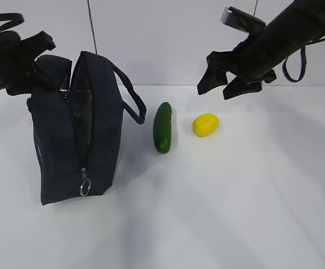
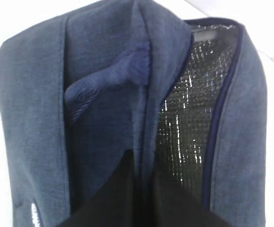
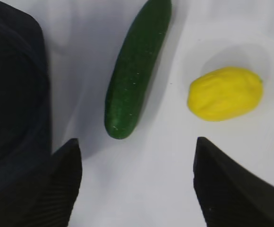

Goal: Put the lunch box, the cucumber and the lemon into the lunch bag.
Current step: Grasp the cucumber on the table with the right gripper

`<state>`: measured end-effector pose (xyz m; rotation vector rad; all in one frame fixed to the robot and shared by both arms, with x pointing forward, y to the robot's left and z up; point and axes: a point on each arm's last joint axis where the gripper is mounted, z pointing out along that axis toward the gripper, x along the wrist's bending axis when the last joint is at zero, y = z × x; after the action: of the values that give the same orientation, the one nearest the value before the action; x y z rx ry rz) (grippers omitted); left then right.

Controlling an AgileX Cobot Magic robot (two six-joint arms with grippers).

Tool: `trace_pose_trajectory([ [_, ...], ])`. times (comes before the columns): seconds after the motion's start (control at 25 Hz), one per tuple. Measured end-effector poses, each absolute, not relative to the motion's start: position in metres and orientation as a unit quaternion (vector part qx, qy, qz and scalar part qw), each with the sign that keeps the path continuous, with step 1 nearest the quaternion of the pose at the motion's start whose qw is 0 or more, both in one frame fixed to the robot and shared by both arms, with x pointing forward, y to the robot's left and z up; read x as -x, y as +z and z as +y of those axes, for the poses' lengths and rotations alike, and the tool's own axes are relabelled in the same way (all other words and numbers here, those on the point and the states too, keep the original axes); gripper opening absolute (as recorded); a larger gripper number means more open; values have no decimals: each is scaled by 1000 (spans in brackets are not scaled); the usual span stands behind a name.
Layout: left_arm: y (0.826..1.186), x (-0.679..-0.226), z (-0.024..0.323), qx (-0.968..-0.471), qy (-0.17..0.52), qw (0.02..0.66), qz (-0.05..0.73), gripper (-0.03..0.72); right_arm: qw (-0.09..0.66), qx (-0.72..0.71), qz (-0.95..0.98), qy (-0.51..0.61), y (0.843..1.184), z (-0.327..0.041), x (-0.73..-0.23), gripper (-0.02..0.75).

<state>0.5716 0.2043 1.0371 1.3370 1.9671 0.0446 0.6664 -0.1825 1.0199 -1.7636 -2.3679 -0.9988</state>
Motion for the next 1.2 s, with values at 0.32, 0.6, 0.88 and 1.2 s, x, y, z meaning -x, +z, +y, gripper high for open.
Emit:
trace_pose_trajectory([
  [0.32, 1036, -571, 205, -534, 25, 363, 763, 4, 89, 609, -698, -367, 994, -162, -678, 571],
  [0.6, 1036, -571, 205, -534, 25, 363, 763, 4, 78, 616, -694, -365, 984, -135, -686, 571],
  [0.88, 1037, -571, 205, -530, 25, 367, 764, 4, 69, 630, -699, -332, 971, -128, -702, 505],
  [1.2, 1037, -572, 205, -527, 26, 371, 764, 4, 79, 631, -714, -294, 957, -118, -713, 503],
])
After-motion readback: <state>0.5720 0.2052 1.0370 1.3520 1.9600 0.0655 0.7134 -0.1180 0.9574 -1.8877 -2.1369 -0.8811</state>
